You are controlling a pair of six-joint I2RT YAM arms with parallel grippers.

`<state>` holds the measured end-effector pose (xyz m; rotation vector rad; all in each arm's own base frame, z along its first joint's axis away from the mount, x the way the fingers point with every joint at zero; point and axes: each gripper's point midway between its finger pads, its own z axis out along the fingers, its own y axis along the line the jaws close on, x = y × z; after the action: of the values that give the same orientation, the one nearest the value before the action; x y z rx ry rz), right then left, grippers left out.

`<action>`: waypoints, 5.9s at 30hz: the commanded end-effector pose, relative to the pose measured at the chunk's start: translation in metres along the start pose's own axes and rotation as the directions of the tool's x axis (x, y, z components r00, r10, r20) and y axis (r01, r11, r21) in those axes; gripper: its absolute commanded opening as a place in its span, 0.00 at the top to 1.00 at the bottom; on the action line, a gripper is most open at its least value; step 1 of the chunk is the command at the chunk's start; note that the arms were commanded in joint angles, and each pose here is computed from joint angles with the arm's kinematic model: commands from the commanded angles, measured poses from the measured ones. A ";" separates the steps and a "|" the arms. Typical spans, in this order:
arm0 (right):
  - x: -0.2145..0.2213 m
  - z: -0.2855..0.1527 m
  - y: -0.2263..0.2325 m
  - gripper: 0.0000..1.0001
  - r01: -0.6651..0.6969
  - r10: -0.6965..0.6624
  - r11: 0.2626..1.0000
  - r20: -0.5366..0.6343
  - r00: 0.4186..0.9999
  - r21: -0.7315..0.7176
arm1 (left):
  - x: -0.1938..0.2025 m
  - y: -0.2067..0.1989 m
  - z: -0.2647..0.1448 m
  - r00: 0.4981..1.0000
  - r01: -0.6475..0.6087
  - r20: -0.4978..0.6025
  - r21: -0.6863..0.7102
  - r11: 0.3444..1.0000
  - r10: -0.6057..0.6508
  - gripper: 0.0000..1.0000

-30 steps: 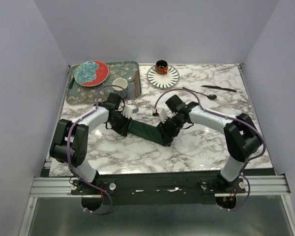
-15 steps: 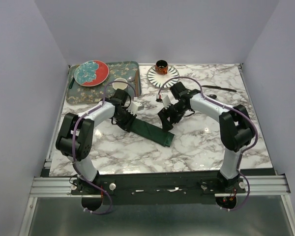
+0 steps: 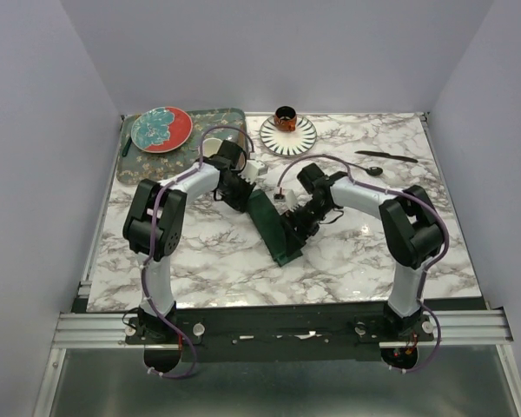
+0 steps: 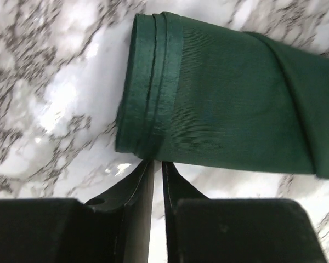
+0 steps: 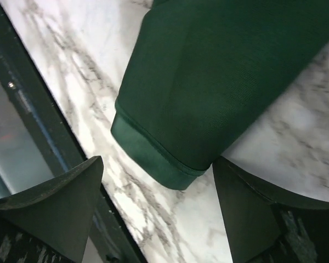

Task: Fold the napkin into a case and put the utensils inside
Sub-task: Rotate the smaller rectangle-folded napkin at the center of the board, then move the utensils to the center of the board.

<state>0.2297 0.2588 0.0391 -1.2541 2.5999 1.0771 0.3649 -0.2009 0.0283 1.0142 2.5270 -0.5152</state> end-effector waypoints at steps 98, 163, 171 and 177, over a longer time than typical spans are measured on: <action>0.043 -0.302 -0.374 0.00 -0.522 0.412 0.262 0.395 0.821 0.812 | -0.075 0.006 -0.141 0.931 0.157 0.286 0.242 0.958 -0.225 0.40; 0.075 -0.231 -0.278 0.00 -0.467 0.548 0.577 0.107 0.830 0.670 | -0.082 0.009 -0.155 0.917 0.151 0.324 0.260 0.954 -0.233 0.40; 0.094 -0.193 -0.210 0.00 -0.556 0.613 0.676 0.051 0.789 0.484 | -0.078 0.004 -0.157 0.917 0.137 0.332 0.259 0.956 -0.221 0.40; 0.076 -0.197 -0.169 0.04 -0.542 0.541 0.756 0.116 0.833 0.368 | -0.073 -0.002 -0.159 0.915 0.127 0.341 0.268 0.955 -0.217 0.40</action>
<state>0.3562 -0.0168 0.0319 -0.3959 3.1578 0.2737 0.3909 -0.1703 0.1813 0.6611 2.3314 -0.9650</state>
